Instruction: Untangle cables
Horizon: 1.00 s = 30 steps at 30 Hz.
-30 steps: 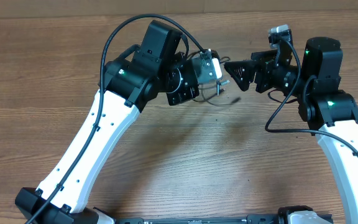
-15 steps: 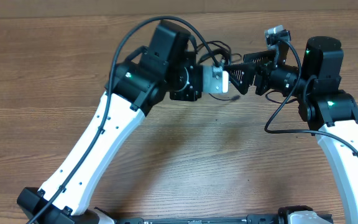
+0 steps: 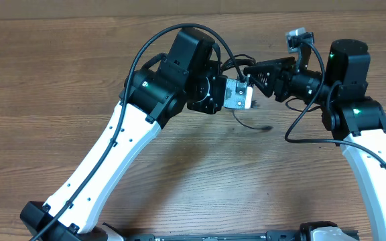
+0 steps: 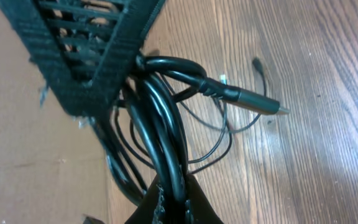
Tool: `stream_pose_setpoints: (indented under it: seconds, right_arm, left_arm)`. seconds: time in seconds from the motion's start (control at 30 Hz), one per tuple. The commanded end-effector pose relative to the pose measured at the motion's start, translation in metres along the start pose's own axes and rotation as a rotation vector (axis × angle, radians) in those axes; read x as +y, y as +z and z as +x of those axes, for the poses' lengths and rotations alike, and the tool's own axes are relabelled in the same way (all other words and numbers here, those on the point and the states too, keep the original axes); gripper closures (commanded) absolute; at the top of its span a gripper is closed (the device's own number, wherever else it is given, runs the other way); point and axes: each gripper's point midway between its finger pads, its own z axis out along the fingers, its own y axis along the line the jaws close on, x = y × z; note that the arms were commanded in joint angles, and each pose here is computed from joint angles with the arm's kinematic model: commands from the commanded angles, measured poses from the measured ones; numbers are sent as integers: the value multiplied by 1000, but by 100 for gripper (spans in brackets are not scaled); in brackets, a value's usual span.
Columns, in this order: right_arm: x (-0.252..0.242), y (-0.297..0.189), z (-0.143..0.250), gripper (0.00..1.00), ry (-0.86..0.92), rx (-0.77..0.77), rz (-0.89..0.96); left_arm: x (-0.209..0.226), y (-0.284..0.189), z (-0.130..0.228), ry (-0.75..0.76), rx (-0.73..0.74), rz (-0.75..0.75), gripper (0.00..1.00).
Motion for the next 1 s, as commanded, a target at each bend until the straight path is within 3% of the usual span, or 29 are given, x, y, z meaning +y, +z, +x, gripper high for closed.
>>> stream_pose_setpoints:
  seconds: [0.0, 0.03, 0.07, 0.5, 0.6, 0.8, 0.97]
  right_arm:
    - [-17, -7, -10, 75, 27, -39, 130]
    - [-21, -8, -9, 95, 41, -38, 156]
    - [-26, -9, -8, 96, 49, -36, 181]
    - [-38, -8, 6, 96, 96, 11, 231]
    - [-27, -6, 7, 90, 97, 22, 172]
    - [-10, -4, 10, 60, 106, 41, 72]
    - [-6, -3, 11, 57, 191, 46, 47]
  left_arm:
    - [2, 0, 1, 15, 8, -8, 96]
    - [2, 0, 1, 15, 8, -8, 96]
    - [2, 0, 1, 15, 8, -8, 96]
    - [3, 0, -1, 18, -2, -12, 96]
    - [3, 0, -1, 17, -2, -12, 96]
    - [3, 0, -1, 17, -1, -12, 96]
    - [3, 0, -1, 17, -1, -12, 96]
